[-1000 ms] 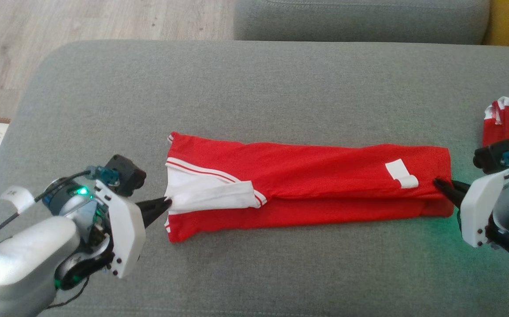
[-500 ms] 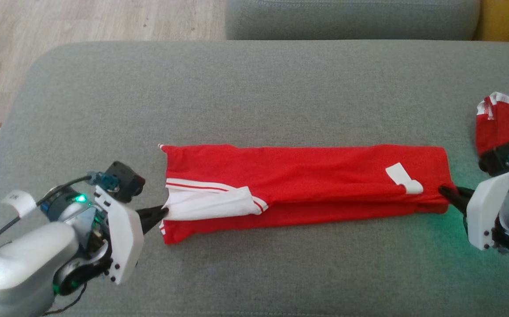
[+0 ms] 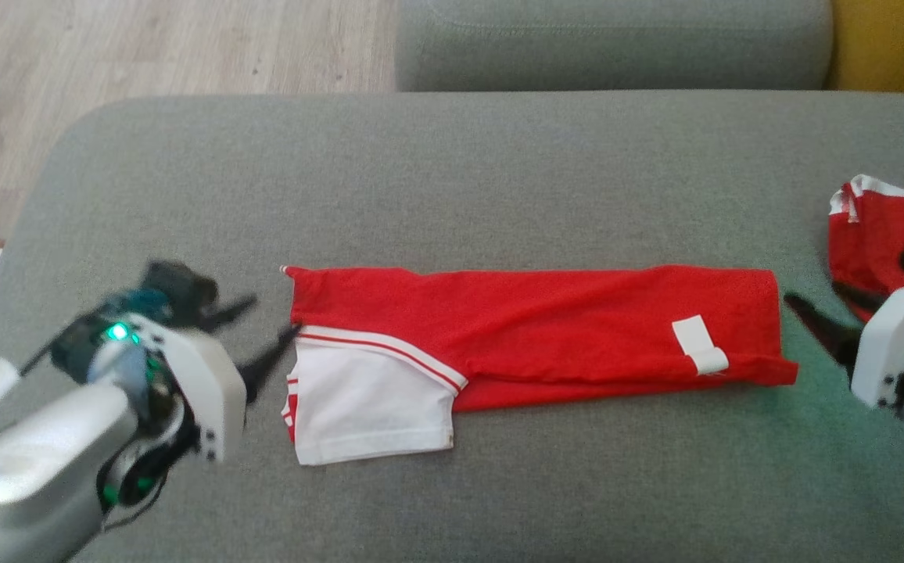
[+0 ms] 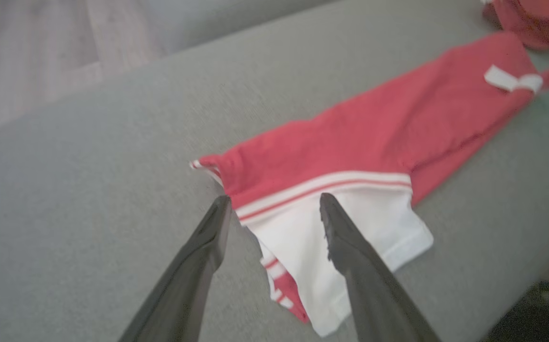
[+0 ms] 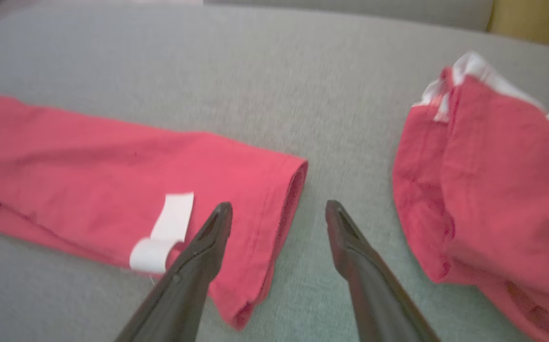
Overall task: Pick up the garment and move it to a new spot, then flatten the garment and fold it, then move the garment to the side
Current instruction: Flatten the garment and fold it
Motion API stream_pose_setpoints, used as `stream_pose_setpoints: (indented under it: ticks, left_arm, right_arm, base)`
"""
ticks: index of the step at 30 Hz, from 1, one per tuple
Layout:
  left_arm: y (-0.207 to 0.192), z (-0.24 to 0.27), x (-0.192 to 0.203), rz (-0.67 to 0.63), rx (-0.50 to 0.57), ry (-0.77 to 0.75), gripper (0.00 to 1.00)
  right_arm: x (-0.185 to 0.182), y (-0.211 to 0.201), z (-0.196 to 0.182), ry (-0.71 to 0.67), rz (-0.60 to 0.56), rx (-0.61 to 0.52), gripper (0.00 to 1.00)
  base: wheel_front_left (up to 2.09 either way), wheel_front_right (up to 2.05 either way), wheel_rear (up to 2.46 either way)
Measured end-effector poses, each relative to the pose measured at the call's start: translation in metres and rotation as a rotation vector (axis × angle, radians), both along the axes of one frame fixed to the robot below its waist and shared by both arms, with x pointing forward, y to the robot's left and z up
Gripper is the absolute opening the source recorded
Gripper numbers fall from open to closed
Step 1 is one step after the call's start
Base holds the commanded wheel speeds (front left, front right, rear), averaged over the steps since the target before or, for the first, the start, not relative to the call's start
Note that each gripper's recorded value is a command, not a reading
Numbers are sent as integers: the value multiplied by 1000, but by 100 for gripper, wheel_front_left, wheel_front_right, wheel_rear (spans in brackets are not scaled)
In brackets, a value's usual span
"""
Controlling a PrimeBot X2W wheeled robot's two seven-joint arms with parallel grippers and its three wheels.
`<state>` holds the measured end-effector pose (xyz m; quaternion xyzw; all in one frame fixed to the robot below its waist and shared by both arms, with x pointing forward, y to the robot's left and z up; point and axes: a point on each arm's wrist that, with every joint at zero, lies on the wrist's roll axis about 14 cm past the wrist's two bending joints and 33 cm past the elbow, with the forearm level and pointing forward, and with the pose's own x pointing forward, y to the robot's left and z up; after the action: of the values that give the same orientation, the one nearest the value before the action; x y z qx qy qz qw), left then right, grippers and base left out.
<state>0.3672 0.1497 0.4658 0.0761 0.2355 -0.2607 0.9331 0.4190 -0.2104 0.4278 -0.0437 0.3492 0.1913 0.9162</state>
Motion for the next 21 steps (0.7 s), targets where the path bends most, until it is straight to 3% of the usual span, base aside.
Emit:
stream_pose_setpoints:
  ticks: [6,12,21]
  left_arm:
    - [10,53,29,208,-194,-258,100]
    - [23,73,34,452,-425,-324,100]
    - [25,97,23,557,-466,-536,100]
  right_arm:
    - [24,6,52,-235,-83,157,100]
    - [33,22,91,-460,-144,317,100]
    - [20,26,85,-563,-255,410,100]
  base:
    - [0,0,0]
    - [0,0,0]
    - [0,0,0]
